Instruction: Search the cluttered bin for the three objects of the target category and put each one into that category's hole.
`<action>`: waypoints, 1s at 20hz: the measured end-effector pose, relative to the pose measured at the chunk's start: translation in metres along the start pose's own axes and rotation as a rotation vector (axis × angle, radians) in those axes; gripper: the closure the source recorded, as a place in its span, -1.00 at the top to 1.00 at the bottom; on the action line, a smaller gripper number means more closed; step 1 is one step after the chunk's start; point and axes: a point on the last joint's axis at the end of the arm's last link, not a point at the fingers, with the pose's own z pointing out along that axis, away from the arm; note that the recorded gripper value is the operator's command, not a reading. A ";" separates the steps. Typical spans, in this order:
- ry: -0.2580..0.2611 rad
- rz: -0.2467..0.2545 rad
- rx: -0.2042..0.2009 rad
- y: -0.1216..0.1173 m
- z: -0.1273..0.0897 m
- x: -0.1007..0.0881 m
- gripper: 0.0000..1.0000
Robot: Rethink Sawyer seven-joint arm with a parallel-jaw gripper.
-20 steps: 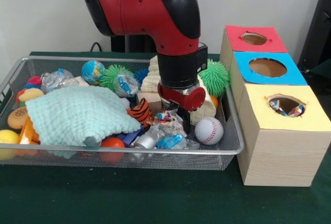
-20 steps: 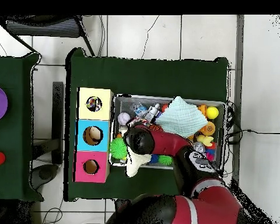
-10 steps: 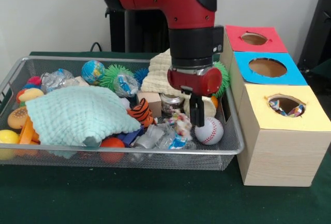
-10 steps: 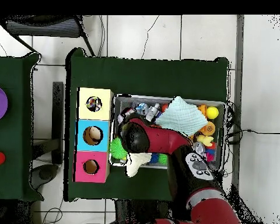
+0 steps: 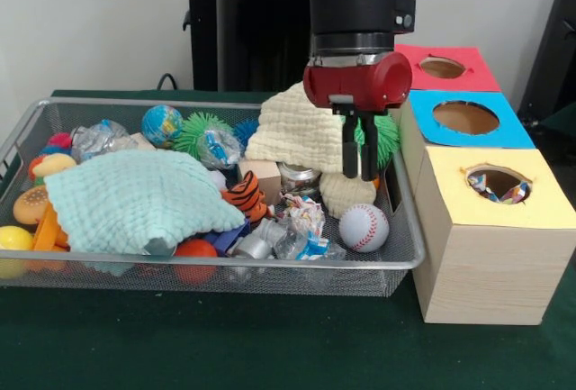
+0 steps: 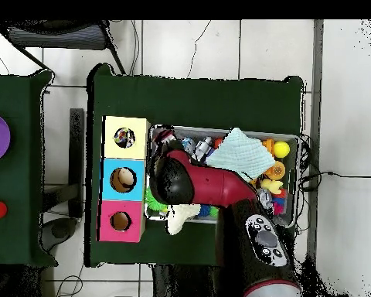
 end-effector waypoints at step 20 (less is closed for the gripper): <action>0.068 0.070 0.152 -0.070 0.013 0.003 1.00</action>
